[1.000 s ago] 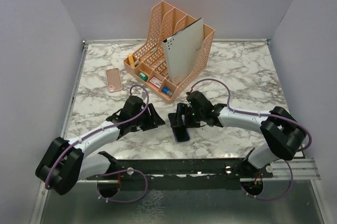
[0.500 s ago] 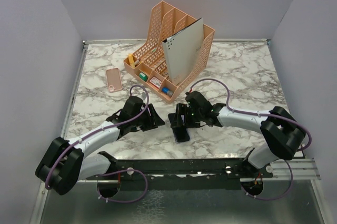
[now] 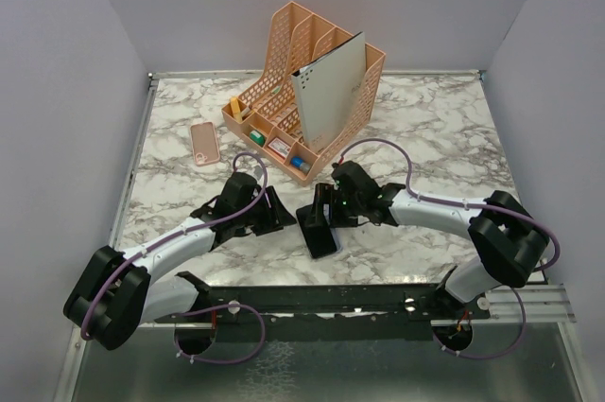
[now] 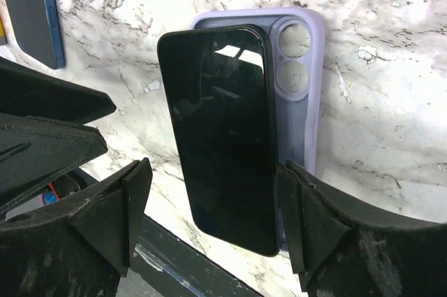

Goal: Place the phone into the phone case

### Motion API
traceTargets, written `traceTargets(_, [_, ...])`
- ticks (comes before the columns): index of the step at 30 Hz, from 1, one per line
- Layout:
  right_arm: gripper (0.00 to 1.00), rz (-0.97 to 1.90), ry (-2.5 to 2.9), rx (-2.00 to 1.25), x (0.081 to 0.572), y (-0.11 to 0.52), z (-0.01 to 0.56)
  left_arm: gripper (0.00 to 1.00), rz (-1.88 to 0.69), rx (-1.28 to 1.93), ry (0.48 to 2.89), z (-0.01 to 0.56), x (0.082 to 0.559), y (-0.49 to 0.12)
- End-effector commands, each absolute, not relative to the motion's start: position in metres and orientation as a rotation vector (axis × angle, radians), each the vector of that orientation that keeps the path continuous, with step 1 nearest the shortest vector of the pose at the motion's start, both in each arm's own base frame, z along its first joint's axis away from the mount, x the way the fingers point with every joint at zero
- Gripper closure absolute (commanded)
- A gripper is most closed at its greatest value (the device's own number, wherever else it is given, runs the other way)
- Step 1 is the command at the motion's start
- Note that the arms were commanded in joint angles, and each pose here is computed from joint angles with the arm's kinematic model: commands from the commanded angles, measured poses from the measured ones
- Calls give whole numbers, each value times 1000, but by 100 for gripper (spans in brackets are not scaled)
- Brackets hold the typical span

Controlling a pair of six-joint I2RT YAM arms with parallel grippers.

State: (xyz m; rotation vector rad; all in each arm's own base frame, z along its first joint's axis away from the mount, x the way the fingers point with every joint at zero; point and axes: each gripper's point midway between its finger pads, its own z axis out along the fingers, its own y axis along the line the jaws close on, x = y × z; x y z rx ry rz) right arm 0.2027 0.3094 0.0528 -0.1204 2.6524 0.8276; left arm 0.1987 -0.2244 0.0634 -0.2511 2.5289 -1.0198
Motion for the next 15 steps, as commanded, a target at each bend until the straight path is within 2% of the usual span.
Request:
traceTargets(1, [24, 844, 2612, -150, 207, 316, 72, 46, -1045, -229, 2518, 67, 198, -226])
traceTargets(15, [43, 724, 2588, -260, 212, 299, 68, 46, -1136, -212, 2540, 62, 199, -245])
